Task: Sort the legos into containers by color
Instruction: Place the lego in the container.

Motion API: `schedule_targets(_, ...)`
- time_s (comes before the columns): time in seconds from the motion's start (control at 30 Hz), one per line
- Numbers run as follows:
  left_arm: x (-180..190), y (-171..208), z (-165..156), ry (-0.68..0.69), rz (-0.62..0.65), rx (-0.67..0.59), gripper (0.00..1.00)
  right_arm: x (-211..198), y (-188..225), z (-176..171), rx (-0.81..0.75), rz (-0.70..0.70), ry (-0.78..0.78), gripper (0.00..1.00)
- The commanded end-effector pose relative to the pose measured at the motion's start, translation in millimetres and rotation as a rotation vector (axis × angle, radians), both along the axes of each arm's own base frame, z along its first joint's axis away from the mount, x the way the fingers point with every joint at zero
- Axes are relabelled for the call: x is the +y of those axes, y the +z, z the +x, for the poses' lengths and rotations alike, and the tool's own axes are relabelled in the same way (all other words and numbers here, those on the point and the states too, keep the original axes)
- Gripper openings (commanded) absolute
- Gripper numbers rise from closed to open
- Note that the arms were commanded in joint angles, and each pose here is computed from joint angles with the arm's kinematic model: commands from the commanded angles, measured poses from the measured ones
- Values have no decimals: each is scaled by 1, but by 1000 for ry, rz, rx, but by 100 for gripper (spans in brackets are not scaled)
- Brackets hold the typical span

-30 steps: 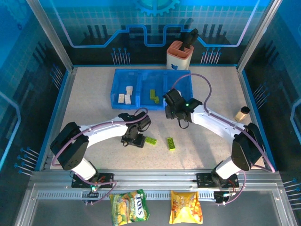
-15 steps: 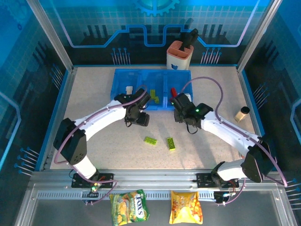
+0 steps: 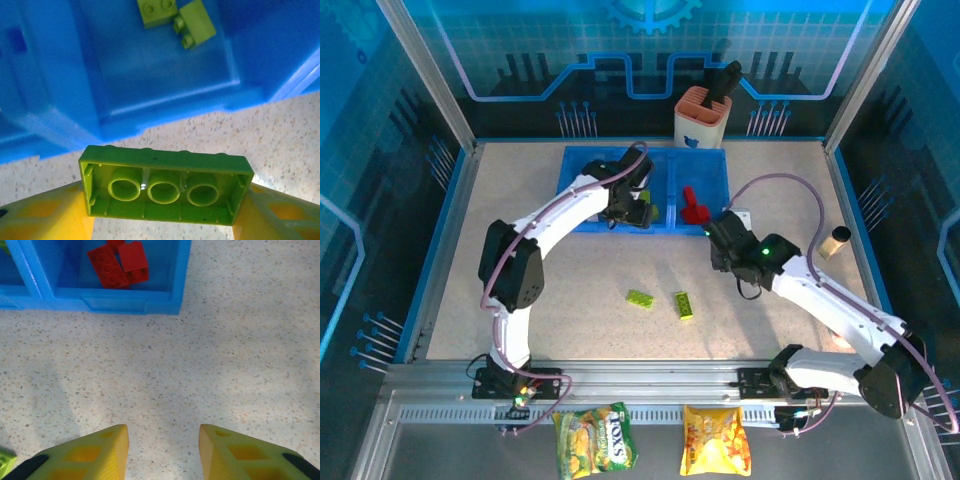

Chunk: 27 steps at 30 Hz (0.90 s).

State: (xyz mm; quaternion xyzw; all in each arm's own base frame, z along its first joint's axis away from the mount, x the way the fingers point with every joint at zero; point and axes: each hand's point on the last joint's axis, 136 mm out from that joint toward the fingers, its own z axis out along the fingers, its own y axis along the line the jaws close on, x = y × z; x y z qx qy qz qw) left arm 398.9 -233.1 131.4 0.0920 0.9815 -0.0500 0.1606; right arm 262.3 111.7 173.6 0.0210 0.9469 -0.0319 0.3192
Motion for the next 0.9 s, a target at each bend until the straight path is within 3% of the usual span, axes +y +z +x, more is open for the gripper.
schedule_targets(0.0,-7,-5,5,-12,-14,45,65,-22,0,-10,2,-32,-68,43)
schedule_targets(0.4,-20,-40,37,101,-51,96,65,-41,5,-26,-8,-41,-101,43)
schedule_targets(0.87,-24,-66,38,151,-80,146,69,-51,6,-36,-12,-43,-113,43)
